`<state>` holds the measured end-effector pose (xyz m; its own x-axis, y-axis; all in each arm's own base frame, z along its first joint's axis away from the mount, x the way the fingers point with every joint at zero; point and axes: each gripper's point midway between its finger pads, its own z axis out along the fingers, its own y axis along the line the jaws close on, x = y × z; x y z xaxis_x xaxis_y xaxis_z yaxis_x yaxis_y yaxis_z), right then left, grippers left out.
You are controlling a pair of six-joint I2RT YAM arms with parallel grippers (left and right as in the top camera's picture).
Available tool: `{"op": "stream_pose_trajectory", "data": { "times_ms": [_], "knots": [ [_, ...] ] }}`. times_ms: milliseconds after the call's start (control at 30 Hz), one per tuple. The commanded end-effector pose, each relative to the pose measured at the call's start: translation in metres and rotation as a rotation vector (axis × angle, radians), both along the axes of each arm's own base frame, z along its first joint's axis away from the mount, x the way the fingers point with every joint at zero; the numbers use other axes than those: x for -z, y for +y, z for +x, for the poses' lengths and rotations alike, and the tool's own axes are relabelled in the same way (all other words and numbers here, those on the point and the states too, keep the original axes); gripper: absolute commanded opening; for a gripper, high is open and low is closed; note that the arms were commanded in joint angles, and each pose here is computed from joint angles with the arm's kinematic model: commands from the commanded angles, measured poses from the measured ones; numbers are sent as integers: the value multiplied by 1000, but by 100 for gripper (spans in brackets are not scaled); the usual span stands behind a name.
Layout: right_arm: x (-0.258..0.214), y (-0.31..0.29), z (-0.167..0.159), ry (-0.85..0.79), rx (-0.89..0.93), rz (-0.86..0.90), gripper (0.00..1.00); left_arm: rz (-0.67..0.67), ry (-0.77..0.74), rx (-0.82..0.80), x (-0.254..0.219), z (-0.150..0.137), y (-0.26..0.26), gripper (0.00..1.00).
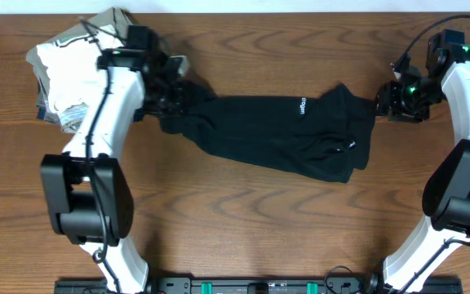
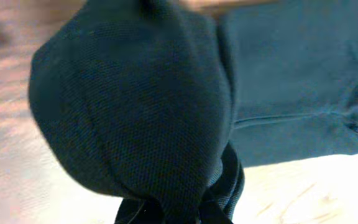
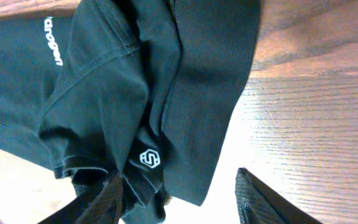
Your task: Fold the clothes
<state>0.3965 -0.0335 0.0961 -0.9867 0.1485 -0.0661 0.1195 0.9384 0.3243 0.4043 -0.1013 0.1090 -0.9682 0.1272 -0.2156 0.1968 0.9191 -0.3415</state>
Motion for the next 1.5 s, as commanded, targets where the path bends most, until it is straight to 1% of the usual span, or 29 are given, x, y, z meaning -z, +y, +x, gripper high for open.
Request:
{"op": "stream_pose_trajectory", "data": {
  "times_ms": [0,167,233,333,700,733,767,833,900,967,1000,1167,1300,1467],
  "knots": [
    [-12,7,5,-41,-28,4,57,-8,-13,40,-1,-2,-29,6],
    [-12,9,3,-39,-39,4,57,-14,-52,133,-2,-6,-69,6],
    [-12,10,3,-37,-45,4,57,11,-59,158,1,-9,-78,6],
    [-12,10,2,-34,-45,5,57,59,-60,181,9,-11,-84,6],
    [-12,11,2,-35,-54,4,57,39,-71,210,35,-5,-121,6],
    [-12,12,2,-35,-55,4,57,35,-79,219,37,-5,-126,8],
    [-12,12,2,-36,-55,4,57,29,-88,228,36,-4,-131,13],
    [-12,12,2,-36,-55,4,57,14,-119,250,34,-3,-143,32],
    [-12,12,2,-37,-55,4,58,-3,-161,274,30,-1,-158,41],
    [-12,11,3,-39,-55,3,58,-16,-194,299,27,-1,-172,46],
    [-12,11,3,-39,-55,3,58,-21,-206,311,25,-2,-178,48],
    [-12,12,3,-38,-56,4,58,-26,-215,356,25,-13,-197,49],
    [-12,12,3,-39,-56,4,59,-18,-204,344,26,-12,-191,48],
    [-12,12,3,-43,-68,2,59,-5,-180,294,21,-5,-166,48]
  ]
}}
